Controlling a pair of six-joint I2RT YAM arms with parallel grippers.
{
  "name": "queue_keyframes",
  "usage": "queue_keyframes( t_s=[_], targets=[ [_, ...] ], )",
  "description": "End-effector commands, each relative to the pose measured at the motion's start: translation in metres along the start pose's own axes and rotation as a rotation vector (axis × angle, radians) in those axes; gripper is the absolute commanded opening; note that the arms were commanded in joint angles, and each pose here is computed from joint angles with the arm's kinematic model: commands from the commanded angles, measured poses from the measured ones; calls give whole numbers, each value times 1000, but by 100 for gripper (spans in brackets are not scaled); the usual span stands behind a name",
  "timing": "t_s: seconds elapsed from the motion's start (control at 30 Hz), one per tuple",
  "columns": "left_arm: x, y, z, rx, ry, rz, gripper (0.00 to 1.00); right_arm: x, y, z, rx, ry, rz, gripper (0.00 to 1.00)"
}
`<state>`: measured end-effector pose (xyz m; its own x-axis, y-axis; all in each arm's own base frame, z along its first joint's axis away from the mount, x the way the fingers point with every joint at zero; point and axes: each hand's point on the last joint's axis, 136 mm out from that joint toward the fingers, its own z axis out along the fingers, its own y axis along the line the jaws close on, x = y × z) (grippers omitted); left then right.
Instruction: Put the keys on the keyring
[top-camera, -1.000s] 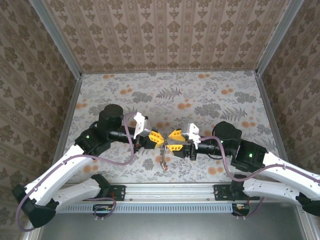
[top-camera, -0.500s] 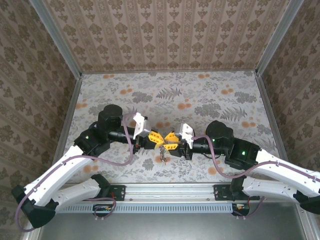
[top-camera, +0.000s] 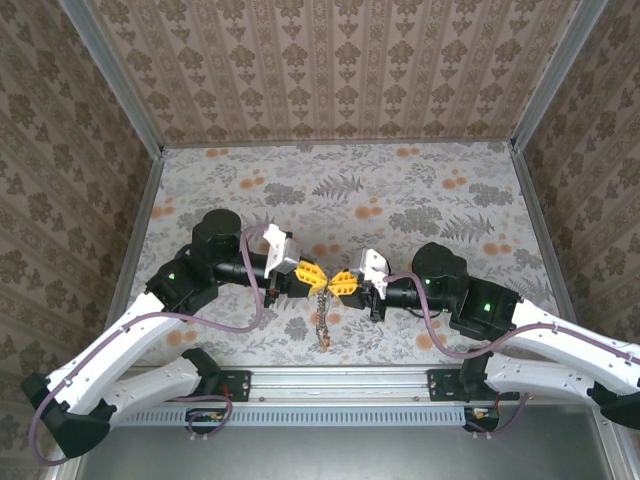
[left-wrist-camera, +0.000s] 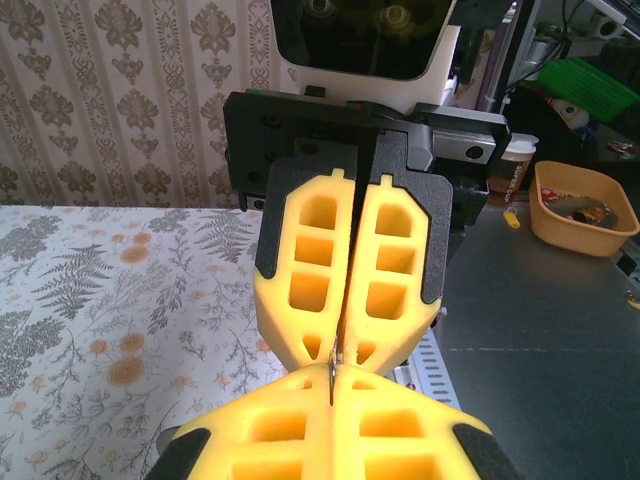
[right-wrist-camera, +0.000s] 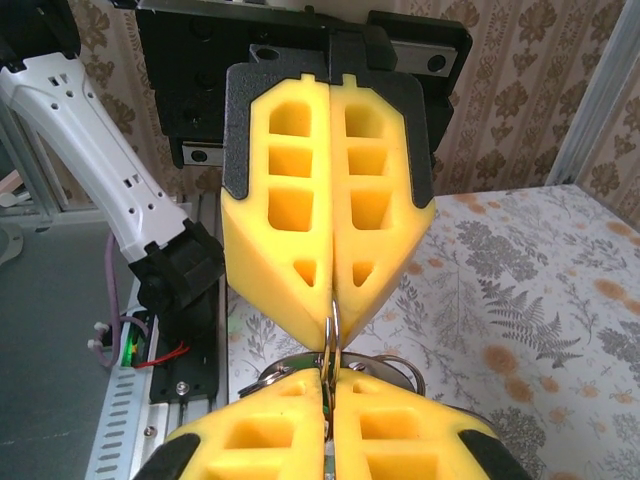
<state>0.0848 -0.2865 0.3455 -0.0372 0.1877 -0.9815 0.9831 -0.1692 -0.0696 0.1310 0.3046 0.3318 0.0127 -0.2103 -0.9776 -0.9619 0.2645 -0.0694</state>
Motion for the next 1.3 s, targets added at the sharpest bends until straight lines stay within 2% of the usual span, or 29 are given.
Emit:
queue_keyframes(
  t_s=[0.0,0.4,0.53,0.7,0.77,0.87,0.93,1.03,1.27],
  targets=[
    [-10,-7,1,38,-26,15,0,-15,1,-1,-8,-66,-34,9],
    [-9,-10,4,51,-22,8,0,-17,-3,1,13,-88,-29,11],
    [-8,-11,4,47,-21,5,0,-19,-4,0,17,-94,-37,0],
    [-2,-6,3,11,18,-11,0,-20,-12,-9,56,-70,-41,0],
    [5,-3,-1,-27,71,-13,2,-17,-18,-14,75,-18,-36,0],
    [15,3,-7,-91,156,-13,20,-8,-24,-22,94,87,-44,0],
    [20,7,-12,-132,209,-10,26,0,-26,-24,101,163,-50,0],
    [21,12,-17,-165,255,8,29,9,-29,-26,108,259,-56,0],
    [5,18,-15,-177,227,69,31,25,-30,-27,88,444,-35,0]
  ],
)
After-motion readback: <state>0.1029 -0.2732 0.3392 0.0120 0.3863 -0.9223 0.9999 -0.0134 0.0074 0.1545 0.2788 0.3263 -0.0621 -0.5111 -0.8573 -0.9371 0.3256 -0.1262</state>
